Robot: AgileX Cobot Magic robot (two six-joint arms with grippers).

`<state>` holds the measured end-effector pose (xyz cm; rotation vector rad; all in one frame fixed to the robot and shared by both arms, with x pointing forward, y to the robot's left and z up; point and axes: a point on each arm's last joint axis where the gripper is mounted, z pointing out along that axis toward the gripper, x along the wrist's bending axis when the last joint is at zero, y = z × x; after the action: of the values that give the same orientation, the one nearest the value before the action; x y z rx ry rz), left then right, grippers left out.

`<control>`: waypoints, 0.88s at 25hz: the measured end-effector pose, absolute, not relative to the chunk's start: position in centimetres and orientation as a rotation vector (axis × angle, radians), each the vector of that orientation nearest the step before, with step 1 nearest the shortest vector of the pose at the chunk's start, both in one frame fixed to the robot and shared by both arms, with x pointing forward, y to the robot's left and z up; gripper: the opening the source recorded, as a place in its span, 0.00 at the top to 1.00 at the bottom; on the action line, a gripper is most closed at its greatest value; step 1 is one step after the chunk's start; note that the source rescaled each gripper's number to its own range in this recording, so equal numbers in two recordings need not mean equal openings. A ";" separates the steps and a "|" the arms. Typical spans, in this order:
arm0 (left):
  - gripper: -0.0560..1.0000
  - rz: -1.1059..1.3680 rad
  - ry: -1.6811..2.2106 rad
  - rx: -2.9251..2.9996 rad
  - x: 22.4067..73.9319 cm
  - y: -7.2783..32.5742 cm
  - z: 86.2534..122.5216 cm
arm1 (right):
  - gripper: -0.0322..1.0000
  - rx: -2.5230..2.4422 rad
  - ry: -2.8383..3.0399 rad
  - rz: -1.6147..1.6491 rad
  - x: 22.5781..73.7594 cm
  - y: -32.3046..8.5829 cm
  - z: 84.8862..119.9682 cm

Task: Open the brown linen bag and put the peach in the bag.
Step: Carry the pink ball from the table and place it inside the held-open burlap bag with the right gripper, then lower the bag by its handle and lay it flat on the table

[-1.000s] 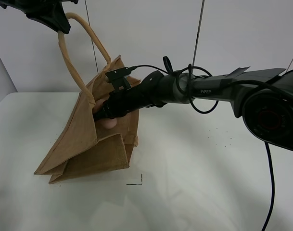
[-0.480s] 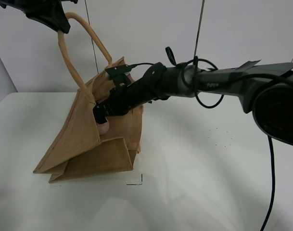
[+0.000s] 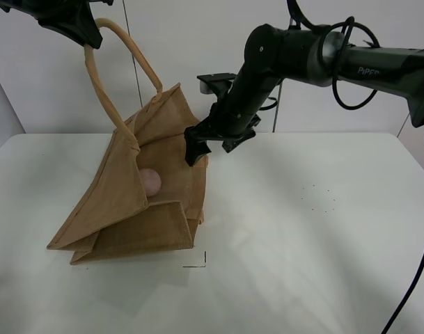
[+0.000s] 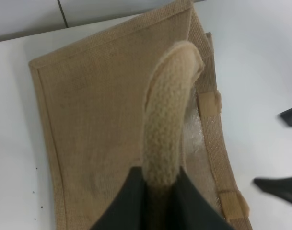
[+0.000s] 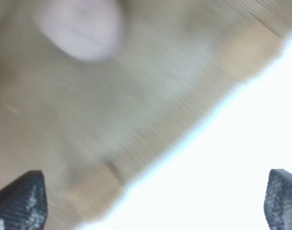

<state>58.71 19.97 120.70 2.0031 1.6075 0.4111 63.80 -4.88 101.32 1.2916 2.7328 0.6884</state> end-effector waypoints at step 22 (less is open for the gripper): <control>0.95 0.409 1.607 2.003 58.7 20.0 120.7 | 0.00 1.984 2.232 0.334 69.8 -27.5 102.0</control>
<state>58.70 19.96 120.70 2.0026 1.6069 0.4090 69.81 -27.46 102.00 1.9839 2.2319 0.3337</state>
